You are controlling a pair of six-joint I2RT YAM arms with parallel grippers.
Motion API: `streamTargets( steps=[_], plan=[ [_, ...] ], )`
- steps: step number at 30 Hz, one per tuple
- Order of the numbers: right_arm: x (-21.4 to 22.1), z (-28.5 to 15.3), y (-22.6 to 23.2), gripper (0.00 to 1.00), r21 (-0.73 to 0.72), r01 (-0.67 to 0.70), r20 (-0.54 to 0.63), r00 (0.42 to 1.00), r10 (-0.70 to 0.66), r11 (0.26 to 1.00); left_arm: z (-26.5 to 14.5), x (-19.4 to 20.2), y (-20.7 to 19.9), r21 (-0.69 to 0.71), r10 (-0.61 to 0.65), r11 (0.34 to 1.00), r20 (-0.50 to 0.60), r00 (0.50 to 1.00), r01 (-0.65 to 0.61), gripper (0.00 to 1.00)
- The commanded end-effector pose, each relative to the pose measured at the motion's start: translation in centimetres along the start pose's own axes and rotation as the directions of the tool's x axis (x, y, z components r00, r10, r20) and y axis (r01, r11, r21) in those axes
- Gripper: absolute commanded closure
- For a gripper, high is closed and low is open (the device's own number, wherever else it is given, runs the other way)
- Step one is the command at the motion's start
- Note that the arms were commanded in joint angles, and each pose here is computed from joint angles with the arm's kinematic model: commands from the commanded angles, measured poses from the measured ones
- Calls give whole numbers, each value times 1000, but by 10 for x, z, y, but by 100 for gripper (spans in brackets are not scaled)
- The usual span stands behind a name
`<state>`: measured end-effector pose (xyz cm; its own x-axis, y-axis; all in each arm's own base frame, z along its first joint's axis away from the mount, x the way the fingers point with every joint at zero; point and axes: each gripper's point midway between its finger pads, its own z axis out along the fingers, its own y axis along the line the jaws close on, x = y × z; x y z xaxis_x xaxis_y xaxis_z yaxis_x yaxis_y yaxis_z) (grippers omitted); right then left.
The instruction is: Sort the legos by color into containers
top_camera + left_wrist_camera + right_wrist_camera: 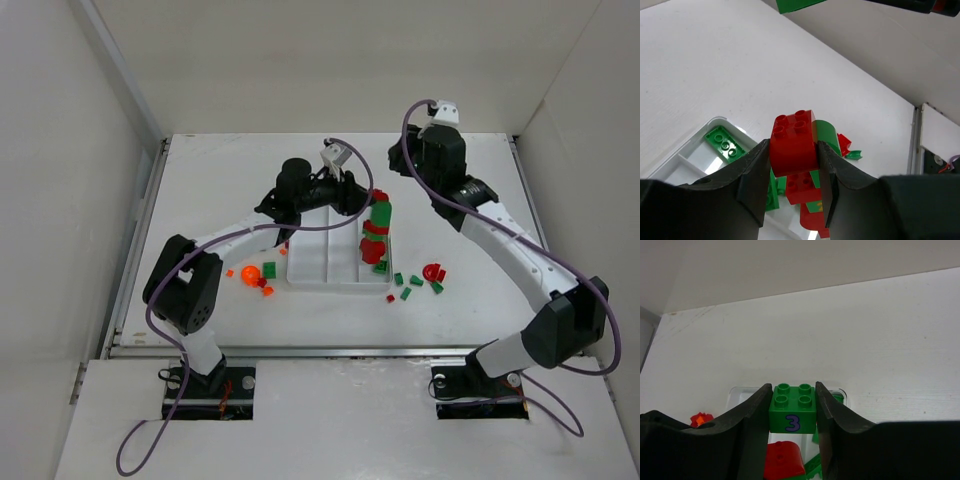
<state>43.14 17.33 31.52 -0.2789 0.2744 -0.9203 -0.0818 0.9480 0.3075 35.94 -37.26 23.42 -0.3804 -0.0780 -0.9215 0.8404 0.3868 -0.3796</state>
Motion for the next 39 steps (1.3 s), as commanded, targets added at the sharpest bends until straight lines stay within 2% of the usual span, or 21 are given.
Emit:
streamTargets(
  steps=[1,5,6,7,10,14,17,18,19,21,22,23,26,29,36,39],
  plan=[
    [-8,8,7,100,-12,-25,9,1000,26,1000,-9,-36,-13,-1,94,996,69,993,-94,100],
    [35,22,-6,100,2,1,-138,990,-1,1000,-21,-44,2,-54,86,995,60,994,-83,100],
    [59,27,1,100,-50,0,-217,976,-11,999,-29,-52,13,-92,89,992,58,994,-84,100],
    [68,33,-9,100,-24,4,-244,970,-10,1000,-32,-54,20,-110,91,990,47,995,-86,100],
    [116,40,-6,100,-79,5,-387,922,-35,997,-49,-51,44,-183,79,980,-11,997,-80,100],
    [139,45,-6,100,-98,-4,-430,902,-38,995,-66,-60,56,-227,84,970,-17,996,-86,100],
    [156,49,-4,92,-113,3,-471,880,-56,994,-77,-62,62,-249,93,964,-10,996,-92,100],
    [161,51,-6,88,-113,13,-480,875,-66,994,-78,-61,59,-240,92,966,-11,996,-92,100],
    [165,51,-5,75,-114,11,-496,866,-67,993,-80,-59,58,-240,90,966,-14,996,-91,100],
    [181,53,-7,57,-120,40,-532,841,-98,992,-80,-56,58,-241,89,966,-15,996,-90,100],
    [182,54,-5,43,-127,35,-540,836,-99,991,-80,-56,58,-241,89,966,-15,996,-90,100],
    [185,51,-8,37,-127,47,-554,825,-111,991,-81,-57,57,-239,97,966,-7,995,-96,100],
    [180,51,-7,24,-143,67,-545,827,-135,987,-83,-59,55,-238,103,966,-1,995,-100,100],
    [149,39,-2,19,-194,116,-453,870,-193,974,-83,-61,56,-246,111,963,9,994,-105,100],
    [98,-2,19,18,-325,156,-224,945,-236,933,-84,-81,63,-310,91,948,66,994,-66,100],
    [85,-21,56,18,-458,170,-122,960,-251,873,-83,-78,65,-312,76,949,63,995,-53,100]
  ],
)
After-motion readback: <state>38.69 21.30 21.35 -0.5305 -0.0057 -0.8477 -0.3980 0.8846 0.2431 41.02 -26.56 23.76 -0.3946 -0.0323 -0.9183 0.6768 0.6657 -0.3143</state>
